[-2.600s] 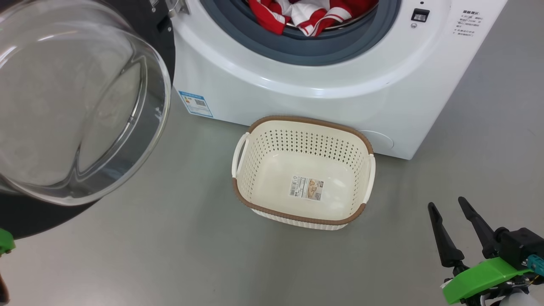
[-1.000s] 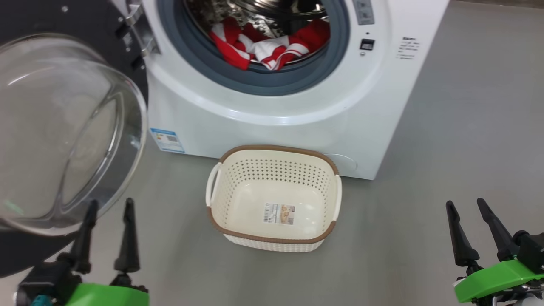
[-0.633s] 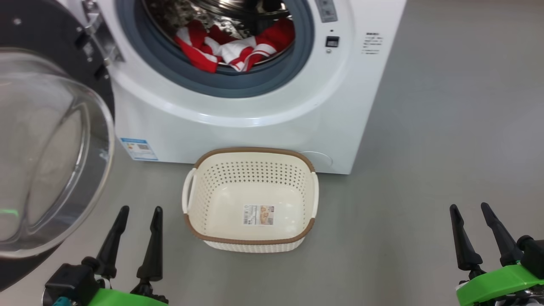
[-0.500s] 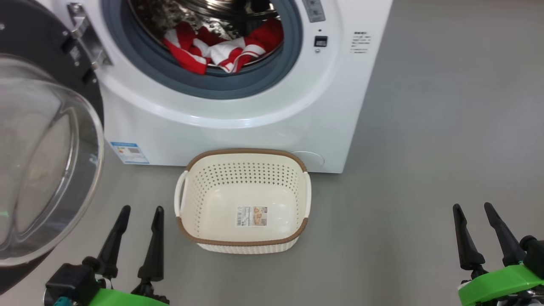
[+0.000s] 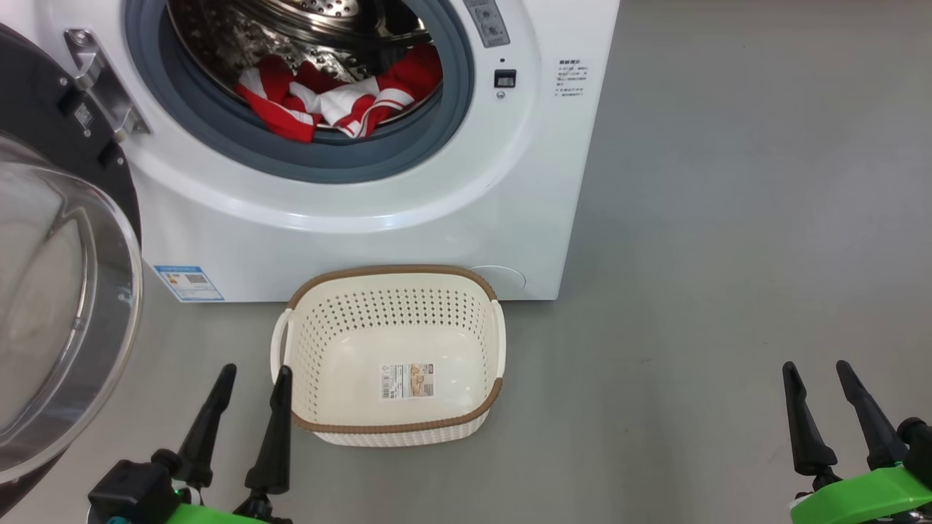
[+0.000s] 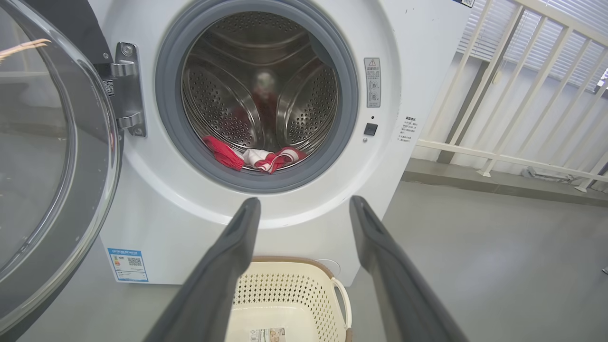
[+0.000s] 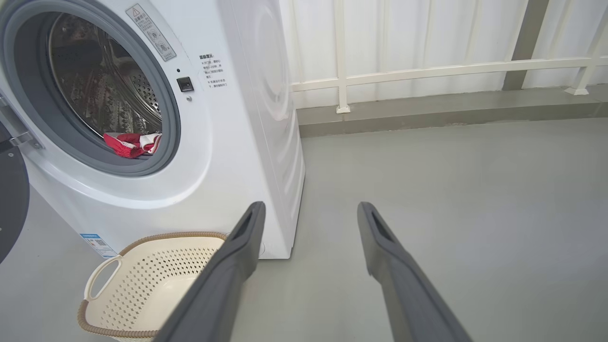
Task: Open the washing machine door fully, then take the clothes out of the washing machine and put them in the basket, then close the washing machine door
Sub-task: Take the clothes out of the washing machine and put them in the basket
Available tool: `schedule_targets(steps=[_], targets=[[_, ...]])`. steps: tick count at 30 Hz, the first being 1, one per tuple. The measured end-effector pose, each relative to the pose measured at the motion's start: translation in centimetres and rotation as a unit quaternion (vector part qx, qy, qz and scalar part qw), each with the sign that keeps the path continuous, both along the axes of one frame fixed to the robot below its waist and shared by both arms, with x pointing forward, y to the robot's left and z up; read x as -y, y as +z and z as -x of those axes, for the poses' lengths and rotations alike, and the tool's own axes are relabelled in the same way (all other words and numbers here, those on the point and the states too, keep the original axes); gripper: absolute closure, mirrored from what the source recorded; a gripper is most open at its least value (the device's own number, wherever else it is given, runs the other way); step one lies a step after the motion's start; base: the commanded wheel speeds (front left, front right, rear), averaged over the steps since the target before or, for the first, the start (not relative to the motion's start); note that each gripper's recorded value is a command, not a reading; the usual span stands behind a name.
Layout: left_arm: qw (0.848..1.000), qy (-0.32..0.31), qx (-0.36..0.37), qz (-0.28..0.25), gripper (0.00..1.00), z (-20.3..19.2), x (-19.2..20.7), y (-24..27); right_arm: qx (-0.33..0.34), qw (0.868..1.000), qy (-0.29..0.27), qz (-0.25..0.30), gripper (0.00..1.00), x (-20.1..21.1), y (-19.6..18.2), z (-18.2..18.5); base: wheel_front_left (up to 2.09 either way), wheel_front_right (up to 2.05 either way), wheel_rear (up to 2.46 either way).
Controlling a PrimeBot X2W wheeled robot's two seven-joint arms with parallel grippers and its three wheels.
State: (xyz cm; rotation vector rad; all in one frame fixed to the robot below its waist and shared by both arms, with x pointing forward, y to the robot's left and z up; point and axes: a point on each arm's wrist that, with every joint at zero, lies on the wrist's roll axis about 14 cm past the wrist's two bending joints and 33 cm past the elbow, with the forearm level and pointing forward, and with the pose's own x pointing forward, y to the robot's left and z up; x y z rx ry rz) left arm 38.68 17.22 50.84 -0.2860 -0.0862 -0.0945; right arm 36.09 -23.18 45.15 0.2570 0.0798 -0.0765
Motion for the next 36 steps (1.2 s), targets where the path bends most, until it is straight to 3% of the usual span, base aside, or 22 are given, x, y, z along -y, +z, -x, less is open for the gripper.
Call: schedule_targets(steps=[18, 36], targets=[[1.0, 0.007, -0.005, 0.009, 0.0, -0.05, -0.62, -0.3, -0.002, 1.0, 0.002, -0.003, 0.0, -0.26, -0.17, -0.29, 0.05, -0.11, 0.05], [1.0, 0.001, -0.006, 0.005, 0.0, -0.54, -0.61, -0.39, -0.012, 1.0, 0.007, -0.007, 0.0, -0.86, -0.91, -0.55, 1.33, -1.43, 0.09]])
